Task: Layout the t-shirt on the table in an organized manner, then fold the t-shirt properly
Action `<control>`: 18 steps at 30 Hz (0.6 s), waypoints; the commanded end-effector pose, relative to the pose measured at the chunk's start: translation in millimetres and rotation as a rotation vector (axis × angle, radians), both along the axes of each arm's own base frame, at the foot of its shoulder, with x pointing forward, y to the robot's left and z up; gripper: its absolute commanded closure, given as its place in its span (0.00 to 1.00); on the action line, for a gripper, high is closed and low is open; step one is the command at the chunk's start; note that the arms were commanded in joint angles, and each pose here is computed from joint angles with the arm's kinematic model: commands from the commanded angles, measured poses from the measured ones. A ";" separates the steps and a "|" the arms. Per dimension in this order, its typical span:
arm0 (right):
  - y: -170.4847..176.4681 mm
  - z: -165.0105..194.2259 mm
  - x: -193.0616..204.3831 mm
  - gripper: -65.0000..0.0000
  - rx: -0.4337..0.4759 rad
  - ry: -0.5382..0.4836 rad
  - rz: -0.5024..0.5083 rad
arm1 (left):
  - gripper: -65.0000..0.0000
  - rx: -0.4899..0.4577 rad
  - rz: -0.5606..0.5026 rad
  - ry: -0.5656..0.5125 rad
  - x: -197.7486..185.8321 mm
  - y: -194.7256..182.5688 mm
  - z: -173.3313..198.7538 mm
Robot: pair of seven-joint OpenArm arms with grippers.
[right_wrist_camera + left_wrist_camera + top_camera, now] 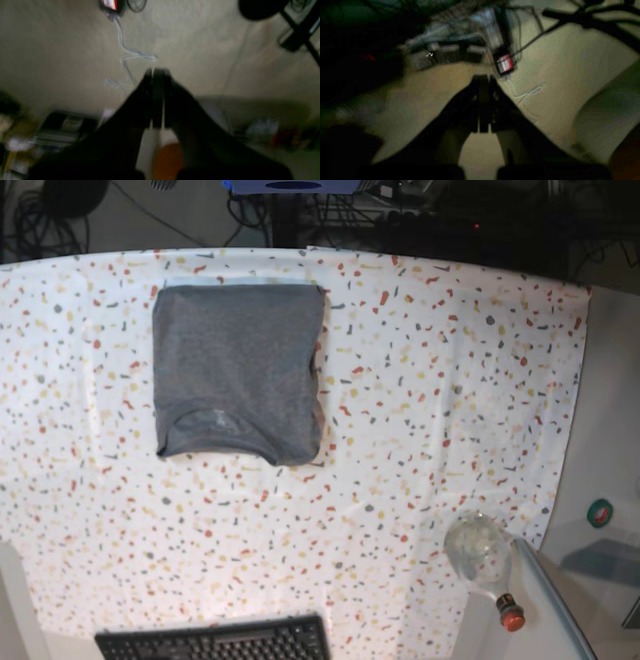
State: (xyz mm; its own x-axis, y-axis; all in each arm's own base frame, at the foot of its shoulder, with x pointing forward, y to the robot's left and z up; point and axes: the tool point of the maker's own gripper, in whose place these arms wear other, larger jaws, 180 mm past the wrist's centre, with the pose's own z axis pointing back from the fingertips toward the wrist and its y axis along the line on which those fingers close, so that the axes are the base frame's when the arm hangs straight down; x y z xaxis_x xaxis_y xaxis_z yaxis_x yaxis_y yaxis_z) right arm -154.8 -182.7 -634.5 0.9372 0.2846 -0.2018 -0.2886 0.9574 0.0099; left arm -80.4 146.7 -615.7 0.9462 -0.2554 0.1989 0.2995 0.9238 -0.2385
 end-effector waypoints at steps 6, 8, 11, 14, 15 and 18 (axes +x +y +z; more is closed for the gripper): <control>-16.2 -6.1 13.6 1.00 0.010 -0.176 0.052 | 1.00 0.022 0.176 -0.045 -3.4 1.8 -20.6; -17.4 -6.5 16.6 1.00 0.003 -0.185 0.034 | 1.00 0.020 0.179 -0.057 -5.5 3.4 -18.8; -19.0 -6.9 19.9 1.00 -0.008 -0.194 0.007 | 1.00 -0.001 0.156 -0.059 3.1 -6.6 -20.4; -18.1 -7.8 23.8 1.00 -0.020 -0.205 -0.036 | 1.00 -0.001 0.137 -0.085 15.4 -1.5 -19.7; -16.8 -8.0 23.9 1.00 -0.021 -0.206 -0.045 | 1.00 -0.005 0.130 -0.089 17.1 -2.8 -19.6; -2.2 -9.3 22.0 1.00 -0.002 -0.202 -0.059 | 1.00 0.000 0.085 -0.093 18.2 5.4 -19.1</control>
State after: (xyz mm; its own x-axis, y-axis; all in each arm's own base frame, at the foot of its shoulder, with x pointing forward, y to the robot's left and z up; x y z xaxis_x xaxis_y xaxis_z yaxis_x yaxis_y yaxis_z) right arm -121.9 -184.8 -646.1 0.9738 0.2272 0.0059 -0.2267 0.9728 -0.0468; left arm -54.1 146.6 -636.4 0.9396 -0.1745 0.2944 0.2436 0.9452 -0.2172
